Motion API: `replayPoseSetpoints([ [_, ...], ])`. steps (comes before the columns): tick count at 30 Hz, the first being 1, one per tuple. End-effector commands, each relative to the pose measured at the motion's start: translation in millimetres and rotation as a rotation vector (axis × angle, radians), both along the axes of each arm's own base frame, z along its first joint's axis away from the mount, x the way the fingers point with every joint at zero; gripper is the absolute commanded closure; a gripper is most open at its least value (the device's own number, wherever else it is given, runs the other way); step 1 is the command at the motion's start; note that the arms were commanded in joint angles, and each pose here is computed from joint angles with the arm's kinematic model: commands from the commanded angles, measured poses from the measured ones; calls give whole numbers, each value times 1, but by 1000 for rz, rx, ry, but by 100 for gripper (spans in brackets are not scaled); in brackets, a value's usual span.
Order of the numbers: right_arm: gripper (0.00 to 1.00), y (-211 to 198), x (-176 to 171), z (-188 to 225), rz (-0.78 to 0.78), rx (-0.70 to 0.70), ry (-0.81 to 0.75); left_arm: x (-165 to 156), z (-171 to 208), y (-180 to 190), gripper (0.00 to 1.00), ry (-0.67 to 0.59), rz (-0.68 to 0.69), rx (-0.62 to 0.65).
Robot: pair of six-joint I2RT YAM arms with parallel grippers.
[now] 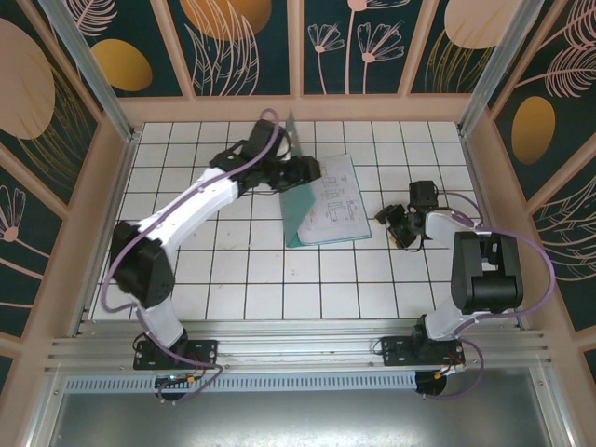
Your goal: Put the files into the folder
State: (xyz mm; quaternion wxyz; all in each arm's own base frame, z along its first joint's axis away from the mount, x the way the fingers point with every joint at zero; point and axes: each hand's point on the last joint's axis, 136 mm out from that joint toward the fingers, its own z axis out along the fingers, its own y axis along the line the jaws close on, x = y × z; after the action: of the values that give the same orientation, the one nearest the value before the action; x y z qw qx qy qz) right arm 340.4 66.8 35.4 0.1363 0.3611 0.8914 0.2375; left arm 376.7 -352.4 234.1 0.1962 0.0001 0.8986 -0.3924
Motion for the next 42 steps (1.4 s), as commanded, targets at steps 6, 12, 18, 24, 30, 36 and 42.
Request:
replayPoseSetpoints([
  [6,36,0,4,55,-33,23,-175,0,-38,-91,36,94,-136,-140],
  [12,37,10,-1,87,-9,46,-262,-1,-77,-97,36,156,-129,-113],
  [18,34,15,-4,101,28,38,-306,2,-73,-82,25,127,-71,-61],
  [24,1,-1,6,112,15,-81,-344,21,-40,-26,1,9,96,8],
  [30,1,-55,17,141,-77,-415,-449,19,4,56,1,-227,273,149],
  [36,1,-106,11,148,-188,-741,-667,-5,13,155,1,-371,563,357],
  [42,1,-122,-11,117,-171,-969,-789,-38,-16,226,1,-440,737,531],
])
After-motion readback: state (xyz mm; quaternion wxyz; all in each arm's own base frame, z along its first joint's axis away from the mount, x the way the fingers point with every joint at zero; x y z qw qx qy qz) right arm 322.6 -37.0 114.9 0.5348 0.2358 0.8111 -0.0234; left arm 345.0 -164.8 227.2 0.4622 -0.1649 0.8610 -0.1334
